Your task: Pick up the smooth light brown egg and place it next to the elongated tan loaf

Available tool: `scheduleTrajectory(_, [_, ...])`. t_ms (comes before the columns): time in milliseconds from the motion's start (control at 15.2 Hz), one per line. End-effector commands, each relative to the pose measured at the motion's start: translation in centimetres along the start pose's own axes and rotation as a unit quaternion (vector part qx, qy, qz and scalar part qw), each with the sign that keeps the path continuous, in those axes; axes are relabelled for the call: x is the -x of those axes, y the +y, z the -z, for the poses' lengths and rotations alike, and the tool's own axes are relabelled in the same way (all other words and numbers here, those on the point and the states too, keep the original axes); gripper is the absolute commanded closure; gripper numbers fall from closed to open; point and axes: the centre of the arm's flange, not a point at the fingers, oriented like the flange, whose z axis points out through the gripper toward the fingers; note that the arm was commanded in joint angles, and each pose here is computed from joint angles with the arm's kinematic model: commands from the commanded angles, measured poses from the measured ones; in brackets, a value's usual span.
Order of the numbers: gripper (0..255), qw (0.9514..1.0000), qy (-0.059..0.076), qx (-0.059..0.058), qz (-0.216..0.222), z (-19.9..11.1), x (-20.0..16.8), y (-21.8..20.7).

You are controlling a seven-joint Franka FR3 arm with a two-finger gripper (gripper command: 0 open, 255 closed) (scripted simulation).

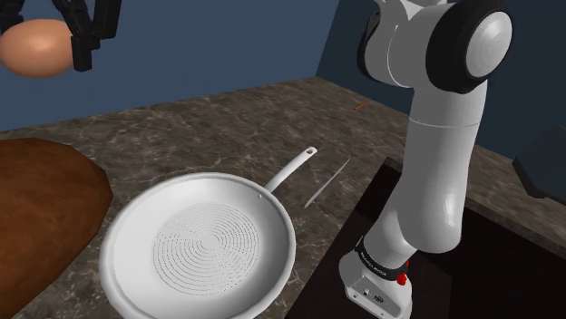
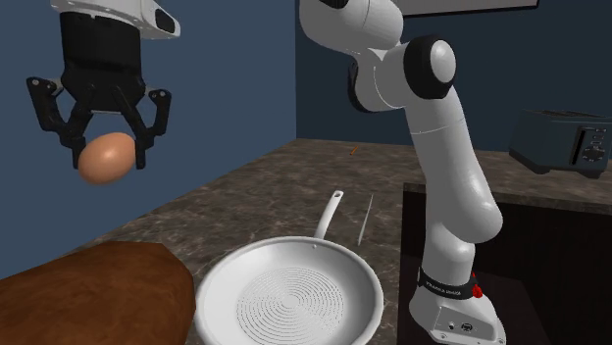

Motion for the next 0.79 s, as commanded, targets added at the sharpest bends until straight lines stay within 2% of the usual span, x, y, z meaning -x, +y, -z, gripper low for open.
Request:
scheduleTrajectory(0, [255,1.0,0.0,0.0,0.0,-1.0,-0.1,0.0])
scheduleTrajectory(726, [255,1.0,0.0,0.0,0.0,-6.8,-0.5,0.6])
